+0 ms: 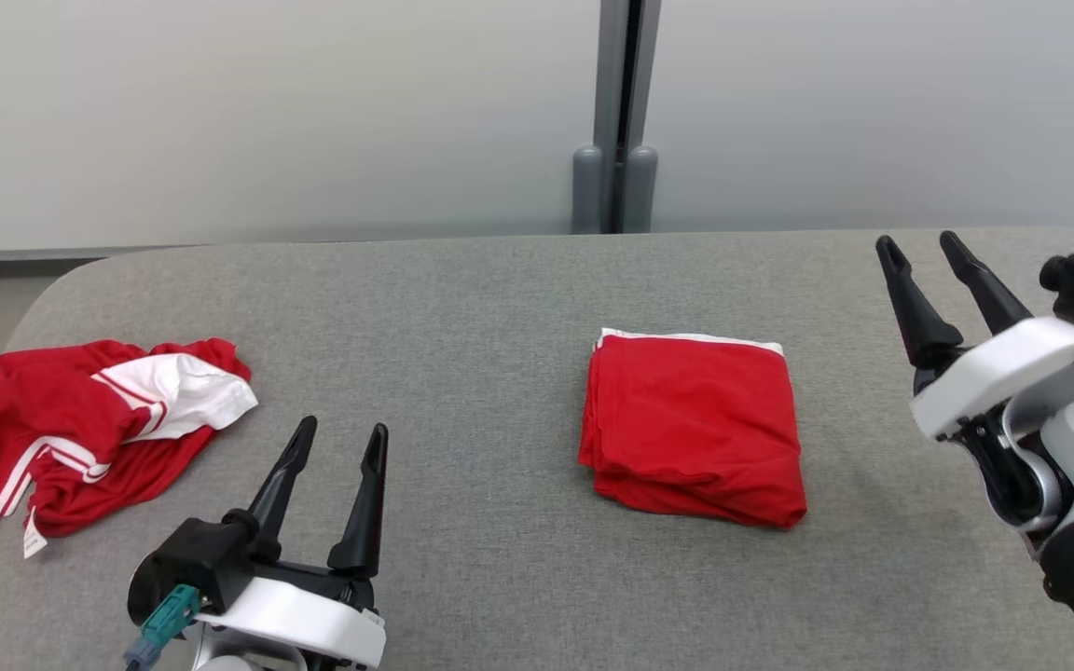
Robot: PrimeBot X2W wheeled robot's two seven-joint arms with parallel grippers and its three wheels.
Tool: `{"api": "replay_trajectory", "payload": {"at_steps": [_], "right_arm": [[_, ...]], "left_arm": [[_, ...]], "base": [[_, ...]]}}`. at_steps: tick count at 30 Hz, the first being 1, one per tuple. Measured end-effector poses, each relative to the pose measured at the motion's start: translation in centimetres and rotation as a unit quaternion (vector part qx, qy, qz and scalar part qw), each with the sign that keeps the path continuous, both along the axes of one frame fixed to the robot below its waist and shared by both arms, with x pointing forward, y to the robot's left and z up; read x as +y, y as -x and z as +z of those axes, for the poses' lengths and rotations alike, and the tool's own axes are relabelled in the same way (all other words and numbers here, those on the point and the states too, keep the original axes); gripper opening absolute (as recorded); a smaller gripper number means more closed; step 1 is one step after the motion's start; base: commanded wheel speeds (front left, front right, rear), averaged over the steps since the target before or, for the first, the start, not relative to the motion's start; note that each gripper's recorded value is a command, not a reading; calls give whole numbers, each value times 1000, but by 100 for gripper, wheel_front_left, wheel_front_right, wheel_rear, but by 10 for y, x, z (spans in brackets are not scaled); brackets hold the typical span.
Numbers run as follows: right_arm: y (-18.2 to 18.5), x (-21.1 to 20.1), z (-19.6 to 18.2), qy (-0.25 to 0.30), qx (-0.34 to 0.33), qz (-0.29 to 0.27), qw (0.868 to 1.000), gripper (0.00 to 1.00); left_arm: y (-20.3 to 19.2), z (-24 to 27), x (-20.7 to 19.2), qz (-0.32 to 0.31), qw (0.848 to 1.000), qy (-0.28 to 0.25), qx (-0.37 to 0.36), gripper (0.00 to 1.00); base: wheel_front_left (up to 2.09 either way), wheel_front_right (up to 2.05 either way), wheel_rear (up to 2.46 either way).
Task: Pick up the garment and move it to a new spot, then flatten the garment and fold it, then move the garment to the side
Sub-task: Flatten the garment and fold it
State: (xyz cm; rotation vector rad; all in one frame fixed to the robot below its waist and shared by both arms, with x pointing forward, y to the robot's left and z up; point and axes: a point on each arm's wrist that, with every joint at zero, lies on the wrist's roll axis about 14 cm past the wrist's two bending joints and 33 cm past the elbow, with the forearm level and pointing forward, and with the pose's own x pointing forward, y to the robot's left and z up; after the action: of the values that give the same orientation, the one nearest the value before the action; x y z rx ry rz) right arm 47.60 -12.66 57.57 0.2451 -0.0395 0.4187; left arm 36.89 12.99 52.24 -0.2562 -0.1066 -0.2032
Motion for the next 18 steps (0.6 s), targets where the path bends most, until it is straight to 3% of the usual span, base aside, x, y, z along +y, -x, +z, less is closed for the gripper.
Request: {"api": "replay_trajectory", "payload": {"at_steps": [6, 18], "right_arm": [[32, -42, -1, 7, -37, -60, 997, 100], [90, -32, -37, 1, -39, -95, 995, 100]], "left_arm": [[-6, 15, 0, 2, 1000, -2, -22, 100], [3, 2, 21, 52, 998, -38, -6, 100]], "base": [[0, 0, 0], [0, 0, 0]]}}
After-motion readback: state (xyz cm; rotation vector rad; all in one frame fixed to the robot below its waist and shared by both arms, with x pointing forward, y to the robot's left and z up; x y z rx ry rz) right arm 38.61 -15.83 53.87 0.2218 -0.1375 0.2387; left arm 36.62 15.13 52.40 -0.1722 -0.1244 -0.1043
